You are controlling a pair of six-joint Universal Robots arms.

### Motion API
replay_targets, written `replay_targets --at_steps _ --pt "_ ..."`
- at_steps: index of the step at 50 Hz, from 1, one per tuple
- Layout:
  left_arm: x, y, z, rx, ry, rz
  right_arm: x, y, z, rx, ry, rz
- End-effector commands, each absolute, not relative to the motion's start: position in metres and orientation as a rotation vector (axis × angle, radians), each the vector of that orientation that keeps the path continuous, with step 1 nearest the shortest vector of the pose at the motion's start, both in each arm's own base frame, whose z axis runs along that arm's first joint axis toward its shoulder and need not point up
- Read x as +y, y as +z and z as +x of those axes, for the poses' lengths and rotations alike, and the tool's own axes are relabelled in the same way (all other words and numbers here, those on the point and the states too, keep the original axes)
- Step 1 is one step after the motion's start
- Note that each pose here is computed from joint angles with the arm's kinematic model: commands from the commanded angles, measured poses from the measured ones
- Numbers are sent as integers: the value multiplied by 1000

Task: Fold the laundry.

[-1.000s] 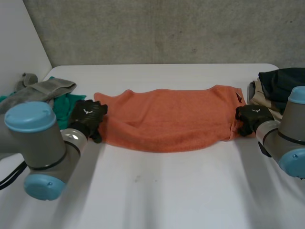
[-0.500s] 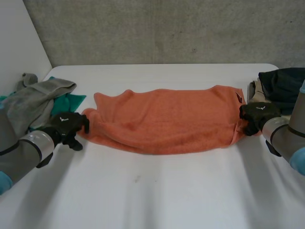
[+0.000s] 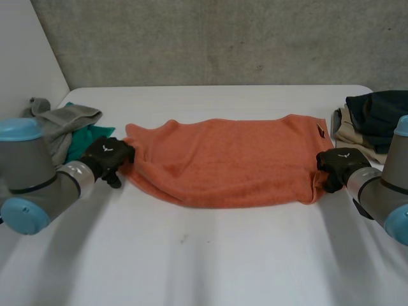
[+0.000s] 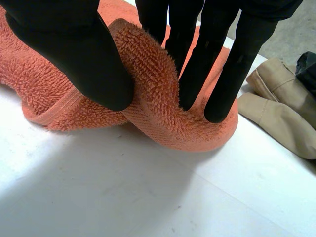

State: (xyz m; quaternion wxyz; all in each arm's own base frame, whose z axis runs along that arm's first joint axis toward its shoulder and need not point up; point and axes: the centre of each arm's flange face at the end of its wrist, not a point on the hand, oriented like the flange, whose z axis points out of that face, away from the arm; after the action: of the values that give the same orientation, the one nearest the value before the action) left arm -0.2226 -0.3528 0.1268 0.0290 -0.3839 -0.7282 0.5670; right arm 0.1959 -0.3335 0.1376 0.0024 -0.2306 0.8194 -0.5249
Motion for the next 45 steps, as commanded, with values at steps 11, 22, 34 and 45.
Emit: replay_targets --at_steps 11,22,34,45 --pt "-392 115 -249 -2205 1871 -1212 -334 133 194 2584 -1635 -751" --pt "-408 104 -268 -2132 1927 -1260 -334 132 195 2578 -1630 -766" --pt "-395 158 -284 -2052 2045 -1297 -339 141 194 2569 -1674 -813" --pt "-331 303 -238 -2119 2188 -1196 -327 278 180 2474 -1995 -1111"
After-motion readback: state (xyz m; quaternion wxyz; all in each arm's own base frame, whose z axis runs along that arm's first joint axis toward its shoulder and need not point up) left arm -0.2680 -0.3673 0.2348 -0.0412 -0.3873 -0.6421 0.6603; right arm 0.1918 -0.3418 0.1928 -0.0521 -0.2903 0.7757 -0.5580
